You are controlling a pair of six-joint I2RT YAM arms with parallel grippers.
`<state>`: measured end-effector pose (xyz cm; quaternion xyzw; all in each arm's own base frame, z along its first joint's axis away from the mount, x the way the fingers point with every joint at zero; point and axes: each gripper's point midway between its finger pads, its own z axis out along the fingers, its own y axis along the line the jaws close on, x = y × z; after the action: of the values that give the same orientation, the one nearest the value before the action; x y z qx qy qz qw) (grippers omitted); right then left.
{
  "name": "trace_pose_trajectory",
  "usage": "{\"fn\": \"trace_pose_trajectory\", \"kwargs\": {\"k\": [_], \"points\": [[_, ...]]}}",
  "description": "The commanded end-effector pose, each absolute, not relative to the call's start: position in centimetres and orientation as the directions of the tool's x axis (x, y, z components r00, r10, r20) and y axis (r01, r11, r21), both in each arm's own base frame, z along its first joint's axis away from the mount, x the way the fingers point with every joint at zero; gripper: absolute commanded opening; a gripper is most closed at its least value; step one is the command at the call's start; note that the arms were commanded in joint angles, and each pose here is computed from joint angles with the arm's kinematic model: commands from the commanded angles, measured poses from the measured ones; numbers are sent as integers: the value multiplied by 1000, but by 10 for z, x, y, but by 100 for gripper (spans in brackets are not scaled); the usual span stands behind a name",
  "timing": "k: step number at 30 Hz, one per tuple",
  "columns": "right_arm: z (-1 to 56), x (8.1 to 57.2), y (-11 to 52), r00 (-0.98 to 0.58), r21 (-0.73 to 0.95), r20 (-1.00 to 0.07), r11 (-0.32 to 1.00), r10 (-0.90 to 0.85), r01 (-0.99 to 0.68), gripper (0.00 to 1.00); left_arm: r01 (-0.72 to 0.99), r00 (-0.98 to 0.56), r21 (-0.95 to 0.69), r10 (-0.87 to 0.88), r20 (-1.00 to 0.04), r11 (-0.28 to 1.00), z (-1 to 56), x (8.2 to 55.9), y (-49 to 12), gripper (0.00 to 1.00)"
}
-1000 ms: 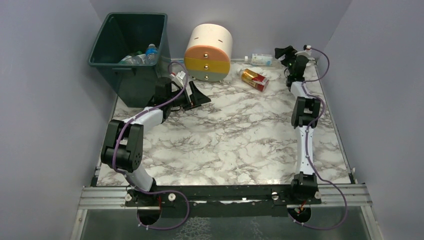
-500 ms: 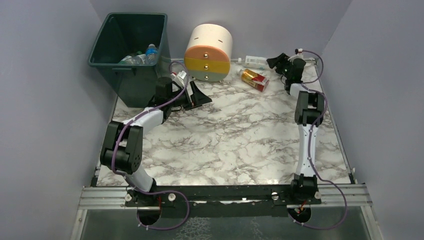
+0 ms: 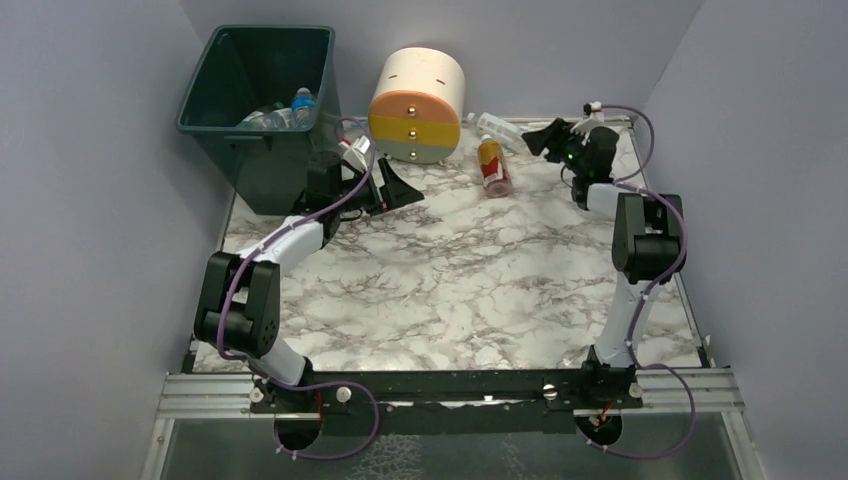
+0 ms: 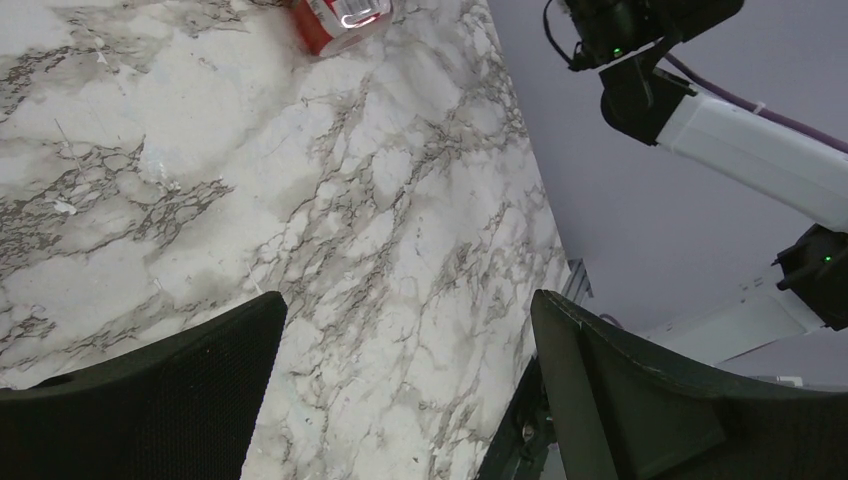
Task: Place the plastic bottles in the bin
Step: Pick up the plastic bottle from the corner of the board.
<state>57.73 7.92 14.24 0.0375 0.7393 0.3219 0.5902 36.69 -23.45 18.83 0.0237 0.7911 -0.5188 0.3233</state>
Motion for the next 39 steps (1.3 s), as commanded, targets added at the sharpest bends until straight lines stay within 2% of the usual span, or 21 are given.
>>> {"fn": "trace_pose_trajectory", "kwargs": {"k": [1,9,20,27,33,34,39], "points": [[205,593,69,-166,446,-895,807,415,-388,70,422,-763,-792,-300,-573,441,207,365,-237,99],[198,622,72,-191,499,-866,768,462,-401,71,435,-760,-788,-293,-581,436,210,363,-241,99],[160,676,65,-222,529,-849,766,480,-366,75,428,-768,-794,-290,-572,432,208,362,-241,99],[154,700,40,-158,522,-852,786,499,-330,84,430,-768,-794,-288,-572,429,208,362,-242,99],[136,718,59,-252,520,-854,737,455,-433,87,426,-772,-796,-287,-568,429,206,362,-242,99],[132,719,60,-263,523,-853,734,451,-433,91,425,-771,-796,-288,-568,431,205,362,-241,99],[109,721,56,-275,510,-859,760,431,-403,95,427,-772,-796,-285,-568,429,205,362,-241,99]]}}
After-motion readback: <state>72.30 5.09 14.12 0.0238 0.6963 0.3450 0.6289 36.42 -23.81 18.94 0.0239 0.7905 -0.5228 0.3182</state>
